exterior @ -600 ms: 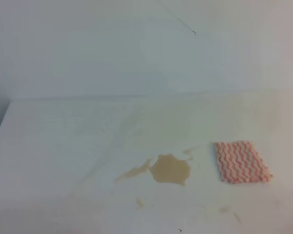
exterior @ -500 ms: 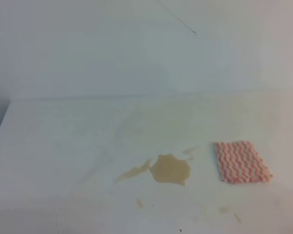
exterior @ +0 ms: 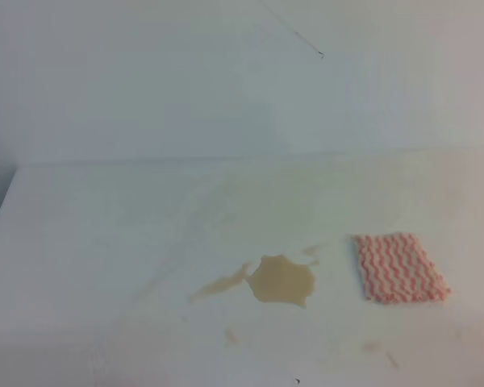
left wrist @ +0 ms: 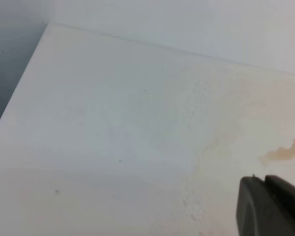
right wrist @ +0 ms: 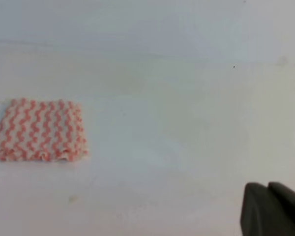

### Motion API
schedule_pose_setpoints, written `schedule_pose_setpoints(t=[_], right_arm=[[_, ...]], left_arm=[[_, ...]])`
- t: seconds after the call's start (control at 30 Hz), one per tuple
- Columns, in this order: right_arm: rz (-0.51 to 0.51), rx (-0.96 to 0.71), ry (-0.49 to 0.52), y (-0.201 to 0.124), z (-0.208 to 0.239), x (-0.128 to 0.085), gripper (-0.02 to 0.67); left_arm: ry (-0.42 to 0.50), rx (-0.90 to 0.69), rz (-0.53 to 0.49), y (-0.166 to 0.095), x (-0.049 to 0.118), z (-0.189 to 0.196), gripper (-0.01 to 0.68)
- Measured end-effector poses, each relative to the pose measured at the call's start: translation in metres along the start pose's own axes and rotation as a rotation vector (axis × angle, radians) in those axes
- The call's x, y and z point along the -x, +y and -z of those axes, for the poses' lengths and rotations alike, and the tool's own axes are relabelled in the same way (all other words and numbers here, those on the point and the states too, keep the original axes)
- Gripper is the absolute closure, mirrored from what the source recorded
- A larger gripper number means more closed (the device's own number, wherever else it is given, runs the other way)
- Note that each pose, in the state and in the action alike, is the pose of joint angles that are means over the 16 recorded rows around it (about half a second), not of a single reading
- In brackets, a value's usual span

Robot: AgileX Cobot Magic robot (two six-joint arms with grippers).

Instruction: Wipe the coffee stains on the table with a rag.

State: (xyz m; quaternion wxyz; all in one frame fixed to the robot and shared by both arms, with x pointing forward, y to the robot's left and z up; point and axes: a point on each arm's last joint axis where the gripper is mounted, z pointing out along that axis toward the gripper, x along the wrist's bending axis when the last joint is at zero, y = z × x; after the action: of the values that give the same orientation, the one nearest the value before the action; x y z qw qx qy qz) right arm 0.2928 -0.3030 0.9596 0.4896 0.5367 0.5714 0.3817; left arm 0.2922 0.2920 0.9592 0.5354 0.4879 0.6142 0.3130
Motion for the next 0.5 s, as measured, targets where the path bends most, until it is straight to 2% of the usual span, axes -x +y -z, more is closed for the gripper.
schedule_pose_setpoints(t=[0.5], right_arm=[[-0.025, 0.002, 0.008, 0.0002, 0.0000, -0.0007, 0.652]], left_arm=[[0.000, 0.000, 0.000, 0.0000, 0.0000, 0.0000, 0.674]])
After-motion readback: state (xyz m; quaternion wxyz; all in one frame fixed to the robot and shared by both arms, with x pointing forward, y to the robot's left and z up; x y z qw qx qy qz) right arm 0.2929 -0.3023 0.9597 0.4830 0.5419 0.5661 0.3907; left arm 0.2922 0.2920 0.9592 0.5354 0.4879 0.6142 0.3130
